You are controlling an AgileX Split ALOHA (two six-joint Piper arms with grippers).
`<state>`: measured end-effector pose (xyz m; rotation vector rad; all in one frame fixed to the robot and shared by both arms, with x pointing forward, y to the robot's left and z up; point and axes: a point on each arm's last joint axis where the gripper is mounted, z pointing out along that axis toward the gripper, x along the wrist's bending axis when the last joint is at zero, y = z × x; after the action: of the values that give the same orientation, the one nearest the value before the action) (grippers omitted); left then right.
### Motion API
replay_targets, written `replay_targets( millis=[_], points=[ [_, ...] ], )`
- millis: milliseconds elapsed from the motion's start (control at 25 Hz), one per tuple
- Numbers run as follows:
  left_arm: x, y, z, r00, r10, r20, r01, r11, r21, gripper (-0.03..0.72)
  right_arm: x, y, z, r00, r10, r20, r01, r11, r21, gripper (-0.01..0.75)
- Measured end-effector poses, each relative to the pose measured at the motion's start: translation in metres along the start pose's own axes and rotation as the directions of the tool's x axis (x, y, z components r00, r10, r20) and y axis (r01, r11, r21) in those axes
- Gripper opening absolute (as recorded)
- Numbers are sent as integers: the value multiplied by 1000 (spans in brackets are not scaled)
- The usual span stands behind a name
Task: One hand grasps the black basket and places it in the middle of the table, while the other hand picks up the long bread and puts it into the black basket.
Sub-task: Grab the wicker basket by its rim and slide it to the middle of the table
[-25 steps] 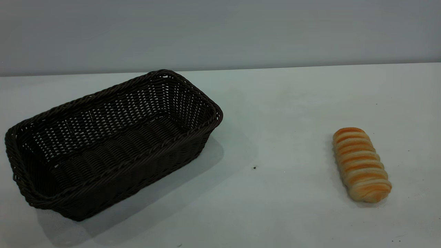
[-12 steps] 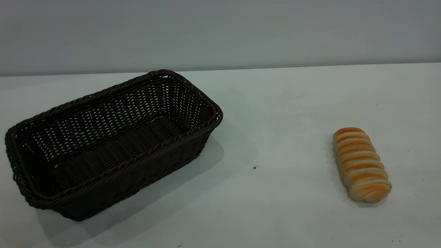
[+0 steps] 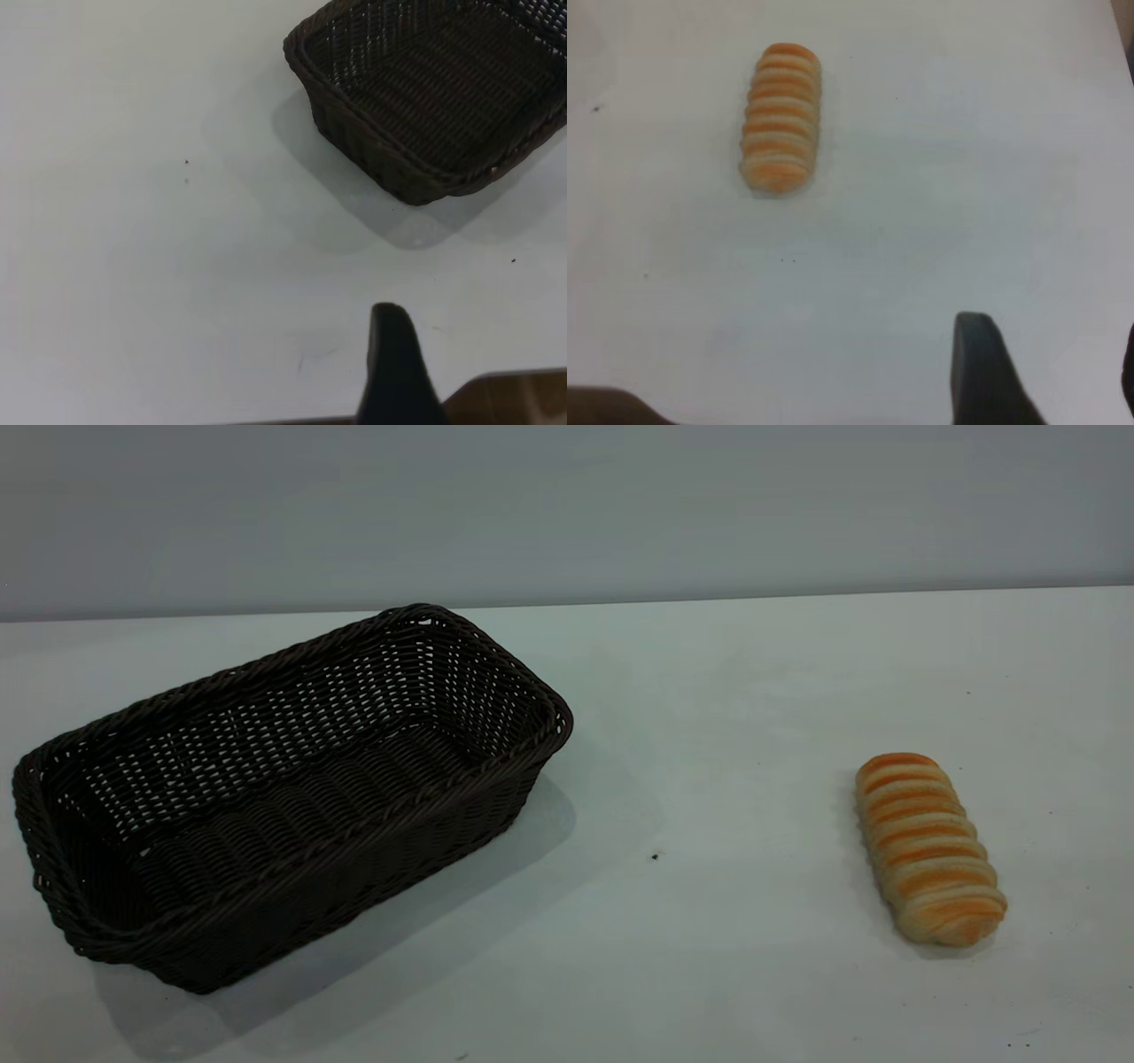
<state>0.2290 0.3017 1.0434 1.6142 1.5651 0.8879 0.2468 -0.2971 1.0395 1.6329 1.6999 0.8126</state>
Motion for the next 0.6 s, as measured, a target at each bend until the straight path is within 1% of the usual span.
replay_targets(
  millis=[160,200,280,360,400,480,560,600],
  points=[
    [0,0,0,1000,0,0,0,1000,-1,541,0,0,0,1000,0,-1,0,1000,-2,356],
    [0,2,-2,1000,0,0,0,1000,-14,541,1,2,-2,1000,7,-9,-7,1000,-11,356],
    [0,8,-7,1000,0,0,0,998,-66,541,4,9,-8,998,30,-51,-33,997,-68,356],
    [-1,15,-15,999,-51,13,52,991,-119,541,7,21,-13,995,42,-90,-54,990,-128,356],
    [-1,18,-16,997,-81,17,83,989,-125,541,8,27,-13,994,42,-102,-56,989,-138,356],
    [-1,26,-15,993,-114,18,115,988,-104,541,9,40,-8,993,32,-117,-46,991,-123,356],
    [0,37,-5,993,-119,9,119,992,-32,541,10,54,3,990,17,-137,-28,996,-80,356],
    [0,43,3,993,-118,-2,118,993,21,541,10,61,9,989,1,-146,-11,998,-68,356]
  ],
)
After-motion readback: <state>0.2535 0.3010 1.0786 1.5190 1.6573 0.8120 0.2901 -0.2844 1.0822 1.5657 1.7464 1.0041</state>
